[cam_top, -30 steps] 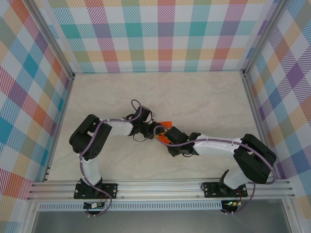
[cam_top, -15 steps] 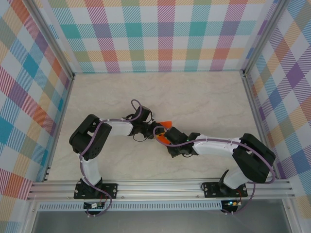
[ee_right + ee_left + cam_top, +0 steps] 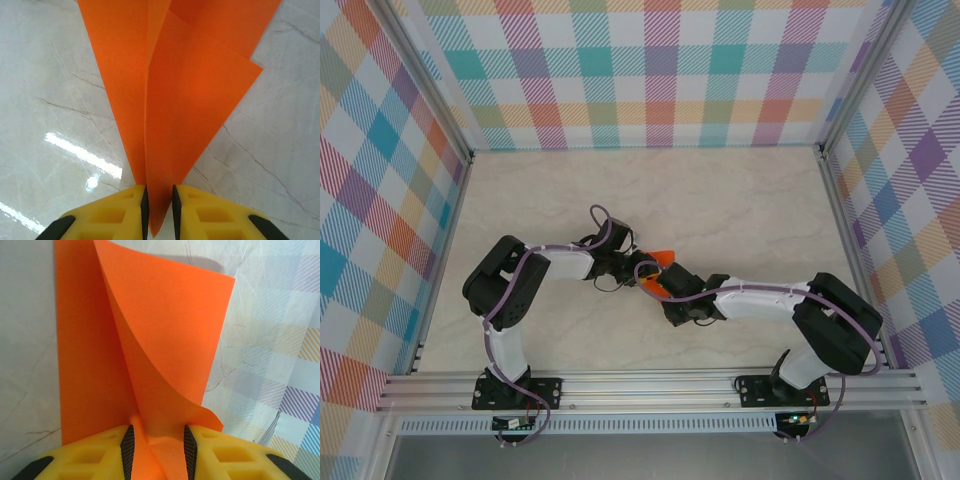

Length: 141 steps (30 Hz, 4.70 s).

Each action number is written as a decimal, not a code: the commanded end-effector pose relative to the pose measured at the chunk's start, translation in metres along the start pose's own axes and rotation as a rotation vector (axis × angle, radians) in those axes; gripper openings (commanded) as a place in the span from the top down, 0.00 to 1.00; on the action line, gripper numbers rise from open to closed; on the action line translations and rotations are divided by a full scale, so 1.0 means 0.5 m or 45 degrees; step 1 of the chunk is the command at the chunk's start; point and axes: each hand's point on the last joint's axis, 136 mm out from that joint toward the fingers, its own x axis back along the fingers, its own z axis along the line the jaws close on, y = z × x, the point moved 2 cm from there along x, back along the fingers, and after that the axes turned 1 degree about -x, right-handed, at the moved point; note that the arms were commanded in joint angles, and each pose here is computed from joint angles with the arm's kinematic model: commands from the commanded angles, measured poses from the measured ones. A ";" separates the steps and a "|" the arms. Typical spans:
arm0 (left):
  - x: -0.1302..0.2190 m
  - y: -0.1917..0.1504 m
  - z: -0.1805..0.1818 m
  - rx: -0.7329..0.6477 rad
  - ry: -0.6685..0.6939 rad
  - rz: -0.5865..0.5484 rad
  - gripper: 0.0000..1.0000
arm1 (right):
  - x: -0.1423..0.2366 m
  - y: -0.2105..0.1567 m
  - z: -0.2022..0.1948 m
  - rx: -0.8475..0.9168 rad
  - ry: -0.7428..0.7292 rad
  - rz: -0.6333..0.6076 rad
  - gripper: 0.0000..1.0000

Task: Fold a paper plane with a square sheet of paper (fold left side to right side)
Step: Fourth fold the wing at the center of the table.

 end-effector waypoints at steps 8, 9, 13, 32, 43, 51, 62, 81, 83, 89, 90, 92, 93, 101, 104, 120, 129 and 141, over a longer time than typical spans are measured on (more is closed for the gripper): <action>0.006 -0.006 -0.013 -0.031 -0.007 -0.004 0.66 | 0.092 0.039 0.017 -0.036 0.218 -0.134 0.59; 0.005 -0.006 -0.013 -0.032 -0.007 -0.004 0.66 | 0.099 0.047 0.019 -0.062 0.292 -0.145 0.57; 0.006 -0.006 -0.012 -0.031 -0.006 -0.010 0.66 | 0.118 0.093 0.021 -0.208 0.615 -0.219 0.56; 0.010 -0.009 -0.030 -0.049 -0.028 -0.019 0.65 | 0.035 0.102 -0.005 -0.215 0.447 -0.098 0.55; 0.020 -0.010 -0.038 -0.062 -0.026 -0.021 0.65 | -0.008 0.114 0.007 -0.145 0.337 -0.059 0.54; 0.031 -0.007 -0.044 -0.083 -0.018 -0.033 0.64 | -0.033 0.102 -0.005 -0.156 0.268 -0.022 0.67; 0.071 -0.013 -0.055 -0.118 0.007 -0.073 0.58 | -0.030 0.107 0.002 -0.150 0.347 -0.072 0.85; 0.018 -0.016 -0.050 -0.071 -0.038 -0.024 0.72 | -0.022 0.095 -0.017 -0.324 0.554 -0.126 0.93; 0.012 -0.012 -0.049 -0.069 -0.035 -0.020 0.72 | -0.022 0.094 -0.019 -0.337 0.565 -0.129 0.93; -0.005 -0.007 -0.048 -0.066 -0.037 -0.007 0.71 | -0.022 0.092 -0.025 -0.397 0.640 -0.133 0.92; -0.008 -0.008 -0.046 -0.062 -0.035 -0.002 0.71 | -0.023 0.090 -0.024 -0.400 0.651 -0.126 0.93; -0.012 -0.008 -0.043 -0.057 -0.031 0.002 0.70 | -0.023 0.091 -0.025 -0.412 0.670 -0.124 0.92; -0.015 -0.008 -0.041 -0.055 -0.030 0.005 0.70 | -0.023 0.091 -0.025 -0.418 0.684 -0.123 0.92; -0.029 -0.009 -0.028 -0.042 -0.015 0.017 0.70 | -0.031 0.092 -0.029 -0.468 0.748 -0.092 0.92; -0.034 -0.011 -0.023 -0.038 -0.010 0.022 0.69 | -0.039 0.086 -0.032 -0.475 0.740 -0.075 0.91; -0.038 -0.015 -0.002 -0.029 0.034 0.024 0.69 | -0.028 0.090 -0.034 -0.468 0.725 -0.086 0.80; -0.038 -0.016 0.000 -0.027 0.039 0.024 0.69 | 0.041 0.123 -0.055 -0.484 0.799 -0.195 0.61; -0.035 -0.016 -0.004 -0.032 0.032 0.021 0.69 | 0.026 0.187 -0.092 -0.614 0.810 -0.171 0.64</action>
